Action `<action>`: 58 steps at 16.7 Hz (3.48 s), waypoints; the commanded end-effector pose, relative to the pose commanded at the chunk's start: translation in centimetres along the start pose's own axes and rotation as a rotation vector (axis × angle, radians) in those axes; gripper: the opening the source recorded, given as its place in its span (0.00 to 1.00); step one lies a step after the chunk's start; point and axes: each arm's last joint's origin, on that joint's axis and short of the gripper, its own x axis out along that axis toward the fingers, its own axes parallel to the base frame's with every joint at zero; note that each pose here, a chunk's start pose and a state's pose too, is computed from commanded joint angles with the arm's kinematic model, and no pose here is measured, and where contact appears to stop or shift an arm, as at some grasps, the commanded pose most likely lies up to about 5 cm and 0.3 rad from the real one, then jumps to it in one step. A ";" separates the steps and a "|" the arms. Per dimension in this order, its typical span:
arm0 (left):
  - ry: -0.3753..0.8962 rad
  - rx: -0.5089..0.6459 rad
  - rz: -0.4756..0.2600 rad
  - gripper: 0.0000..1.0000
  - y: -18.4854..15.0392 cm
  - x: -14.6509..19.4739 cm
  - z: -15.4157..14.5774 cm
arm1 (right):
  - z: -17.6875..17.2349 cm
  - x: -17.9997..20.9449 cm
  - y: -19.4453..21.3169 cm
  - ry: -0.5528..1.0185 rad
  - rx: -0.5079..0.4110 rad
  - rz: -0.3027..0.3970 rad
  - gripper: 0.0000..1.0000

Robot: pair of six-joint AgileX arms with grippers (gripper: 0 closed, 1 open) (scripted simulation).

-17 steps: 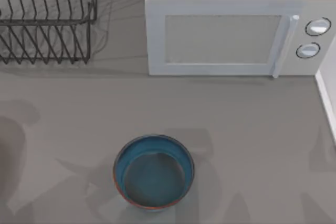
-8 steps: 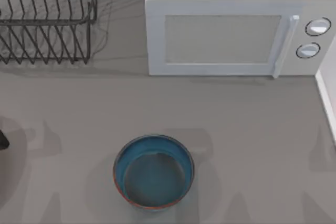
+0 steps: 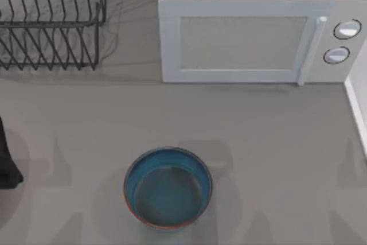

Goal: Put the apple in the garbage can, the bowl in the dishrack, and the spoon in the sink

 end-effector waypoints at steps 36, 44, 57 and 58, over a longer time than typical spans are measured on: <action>1.549 -0.067 0.033 1.00 -30.4 14.2 7.3 | 0.0 0.0 0.0 0.000 0.000 0.000 1.00; 1.569 -0.046 0.045 1.00 -31.0 13.9 6.7 | 0.0 0.0 0.0 0.000 0.000 0.000 1.00; 1.570 -0.043 0.043 1.00 -31.2 13.8 -3.2 | 0.0 0.0 0.0 0.000 0.000 0.000 1.00; 1.570 -0.043 0.043 1.00 -31.2 13.8 -3.2 | 0.0 0.0 0.0 0.000 0.000 0.000 1.00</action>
